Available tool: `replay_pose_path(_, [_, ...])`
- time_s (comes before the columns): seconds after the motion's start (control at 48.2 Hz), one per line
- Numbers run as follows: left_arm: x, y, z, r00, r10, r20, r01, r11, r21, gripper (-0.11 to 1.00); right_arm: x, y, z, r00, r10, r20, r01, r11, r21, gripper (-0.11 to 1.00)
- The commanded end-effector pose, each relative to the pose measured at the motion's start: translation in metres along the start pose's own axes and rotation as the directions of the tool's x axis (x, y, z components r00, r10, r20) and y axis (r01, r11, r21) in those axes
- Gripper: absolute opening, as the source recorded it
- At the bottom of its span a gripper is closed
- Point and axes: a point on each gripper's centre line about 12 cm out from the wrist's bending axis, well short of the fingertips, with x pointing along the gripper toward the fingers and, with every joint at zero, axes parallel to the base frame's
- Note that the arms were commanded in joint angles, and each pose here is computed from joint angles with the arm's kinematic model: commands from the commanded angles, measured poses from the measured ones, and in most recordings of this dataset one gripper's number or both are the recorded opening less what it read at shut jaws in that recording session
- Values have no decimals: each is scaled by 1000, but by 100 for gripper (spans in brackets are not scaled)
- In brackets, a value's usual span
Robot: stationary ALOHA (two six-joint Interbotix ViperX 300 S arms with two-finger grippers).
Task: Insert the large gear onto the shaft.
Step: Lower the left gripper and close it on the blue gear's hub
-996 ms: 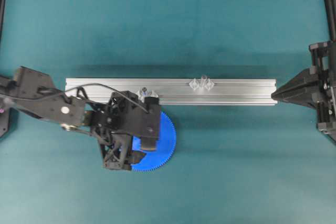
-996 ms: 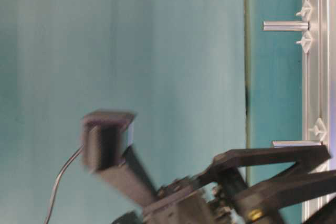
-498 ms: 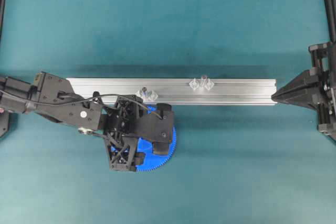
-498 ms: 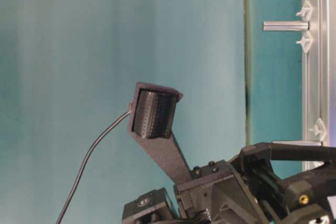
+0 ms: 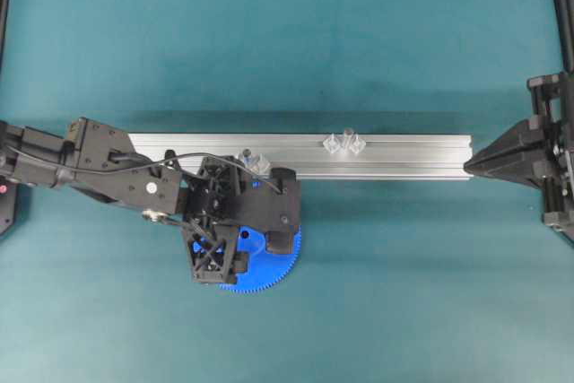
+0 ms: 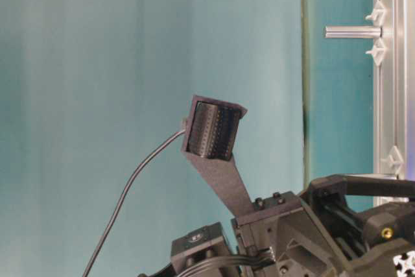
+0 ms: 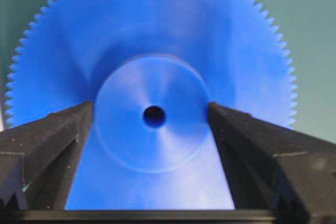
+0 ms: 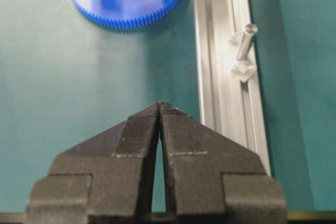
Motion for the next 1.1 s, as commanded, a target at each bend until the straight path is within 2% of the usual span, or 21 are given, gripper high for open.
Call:
replay_pose_path(0.0, [-4,1,7,1000,1,23,-1,1000,-3,91,-1,1,4,1000,4,15,-5,1000,7,11])
replay_pose_path(0.664, [2,-13,-2,999,-10,-36,11,1000,19,91,1,1,0,1000,6,21,-6,999,31,11])
replay_pose_path(0.955, [2,-15,-13,991,-2,-133,8,999,40,91,1,2,0,1000,10,24,-10,1000,28,11])
replay_pose_path(1.08, [1,-16,-11,991,-3,-132,8,999,41,91,1,2,-1,1000,10,22,-11,1000,26,11])
